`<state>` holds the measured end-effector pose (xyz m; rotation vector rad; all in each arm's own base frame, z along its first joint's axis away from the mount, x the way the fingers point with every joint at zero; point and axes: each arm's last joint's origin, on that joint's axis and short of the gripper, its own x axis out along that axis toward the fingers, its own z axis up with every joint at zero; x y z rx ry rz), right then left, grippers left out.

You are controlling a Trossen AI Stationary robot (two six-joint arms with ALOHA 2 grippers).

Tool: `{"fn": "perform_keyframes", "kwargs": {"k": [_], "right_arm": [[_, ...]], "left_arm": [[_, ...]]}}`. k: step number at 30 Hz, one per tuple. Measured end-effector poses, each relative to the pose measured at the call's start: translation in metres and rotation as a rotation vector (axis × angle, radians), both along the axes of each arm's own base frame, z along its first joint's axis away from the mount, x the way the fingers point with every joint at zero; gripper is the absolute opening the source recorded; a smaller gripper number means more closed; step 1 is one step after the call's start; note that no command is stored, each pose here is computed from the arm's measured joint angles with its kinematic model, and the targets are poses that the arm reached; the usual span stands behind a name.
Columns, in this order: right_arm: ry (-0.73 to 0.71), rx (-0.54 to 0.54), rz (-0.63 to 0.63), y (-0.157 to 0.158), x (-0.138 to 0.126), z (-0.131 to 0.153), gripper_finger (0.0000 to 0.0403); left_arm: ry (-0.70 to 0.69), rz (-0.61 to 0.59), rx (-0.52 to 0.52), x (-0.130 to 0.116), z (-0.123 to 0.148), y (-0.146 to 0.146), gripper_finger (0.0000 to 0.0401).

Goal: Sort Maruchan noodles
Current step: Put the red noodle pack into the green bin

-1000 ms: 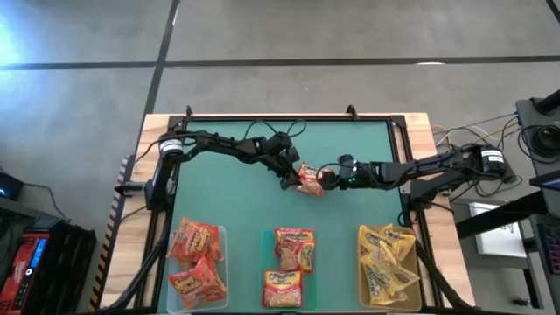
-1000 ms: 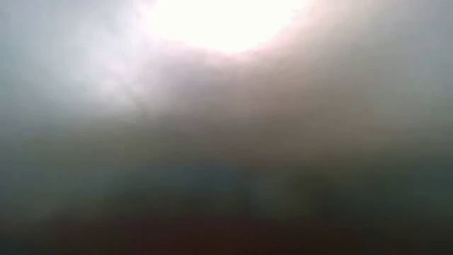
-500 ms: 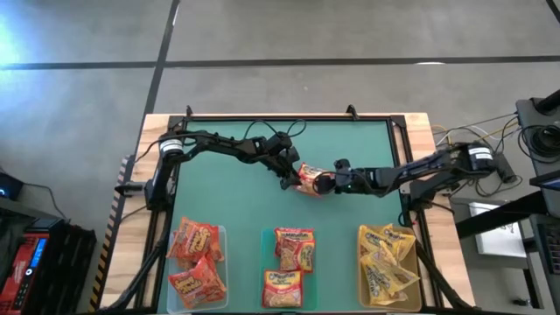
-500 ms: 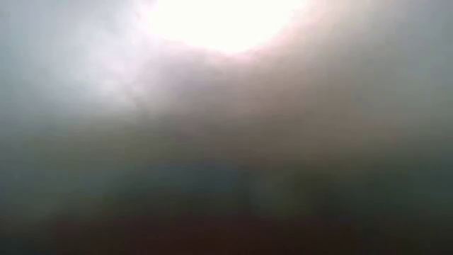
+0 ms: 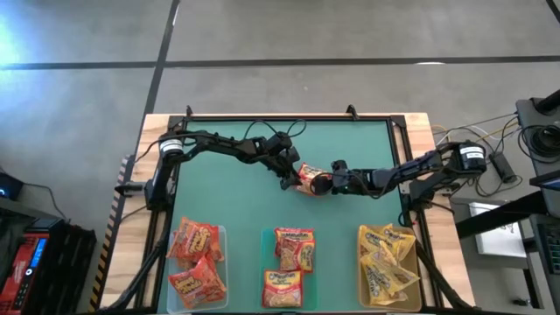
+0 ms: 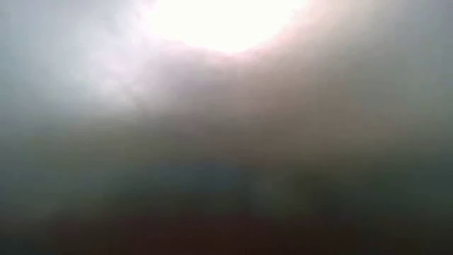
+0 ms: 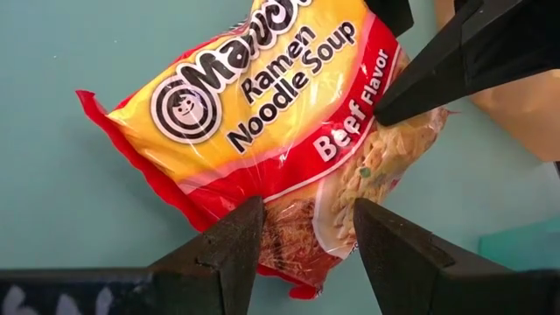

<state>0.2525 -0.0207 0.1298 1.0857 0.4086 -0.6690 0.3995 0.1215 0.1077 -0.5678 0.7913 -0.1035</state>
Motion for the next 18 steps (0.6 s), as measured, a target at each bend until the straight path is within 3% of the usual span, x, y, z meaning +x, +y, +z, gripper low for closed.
{"fn": "perform_keyframes", "kwargs": {"k": [5,13,18], "right_arm": [[0.006,-0.012,0.0,0.0,0.0,0.0,0.0199],[0.012,-0.04,0.003,-0.001,0.0,0.0,0.0153],[0.027,-0.072,0.03,-0.001,0.0,0.001,0.0145]], "left_arm": [[0.002,0.004,-0.005,0.0,0.0,0.0,0.0168],[-0.011,-0.018,-0.044,0.0,0.002,-0.001,0.0168],[-0.02,-0.035,-0.047,-0.004,0.015,-0.001,0.016]]}}
